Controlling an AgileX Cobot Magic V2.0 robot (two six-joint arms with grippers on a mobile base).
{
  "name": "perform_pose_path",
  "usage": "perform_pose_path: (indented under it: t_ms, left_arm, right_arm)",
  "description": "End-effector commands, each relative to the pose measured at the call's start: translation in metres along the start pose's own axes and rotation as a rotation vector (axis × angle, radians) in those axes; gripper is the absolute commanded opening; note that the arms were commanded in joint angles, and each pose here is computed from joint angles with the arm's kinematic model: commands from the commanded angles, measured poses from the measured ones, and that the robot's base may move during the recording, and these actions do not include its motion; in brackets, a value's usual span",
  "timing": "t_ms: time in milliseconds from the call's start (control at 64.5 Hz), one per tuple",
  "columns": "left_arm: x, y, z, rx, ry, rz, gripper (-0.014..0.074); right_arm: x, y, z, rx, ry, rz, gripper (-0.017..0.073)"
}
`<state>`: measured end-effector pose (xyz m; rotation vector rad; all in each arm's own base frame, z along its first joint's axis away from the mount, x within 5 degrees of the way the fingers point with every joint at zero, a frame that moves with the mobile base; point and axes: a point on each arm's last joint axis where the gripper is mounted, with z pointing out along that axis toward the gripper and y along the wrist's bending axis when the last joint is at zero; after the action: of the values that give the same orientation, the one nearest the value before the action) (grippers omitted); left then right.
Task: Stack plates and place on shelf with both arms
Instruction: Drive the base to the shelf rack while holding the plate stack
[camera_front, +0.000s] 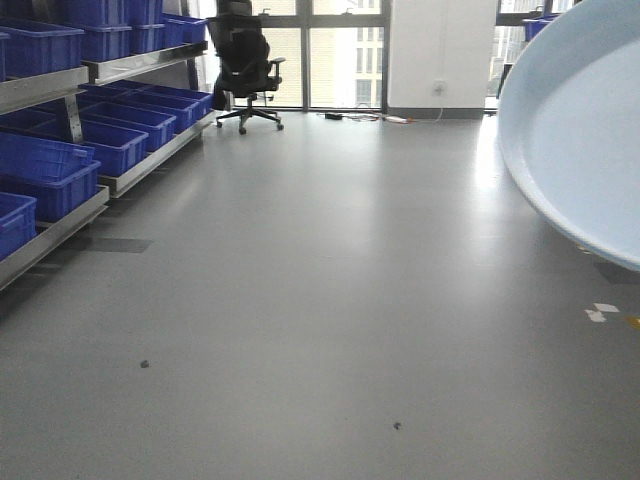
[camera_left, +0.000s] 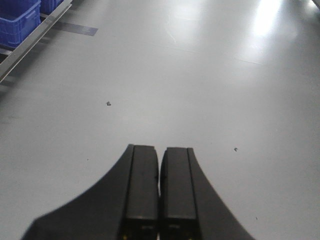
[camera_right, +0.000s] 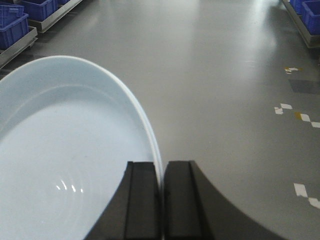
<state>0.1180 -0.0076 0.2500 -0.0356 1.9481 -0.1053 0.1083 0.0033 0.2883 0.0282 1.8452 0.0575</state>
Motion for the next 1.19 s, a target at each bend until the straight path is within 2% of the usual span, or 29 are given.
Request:
perform_pose_path:
  t_ms: [0, 1179]
  left_arm:
    - [-0.0158, -0.0028, -0.0014, 0.021, -0.098, -0.013, 0.0088]
    - [-0.0158, -0.0028, -0.0014, 0.021, -0.098, -0.013, 0.0088]
  right_arm:
    - [-0.0197, 0.0012, -0.0031, -0.009, -0.129, -0.006, 0.0048]
    - [-0.0198, 0.0012, -0.0031, -0.009, -0.13, -0.006, 0.0048]
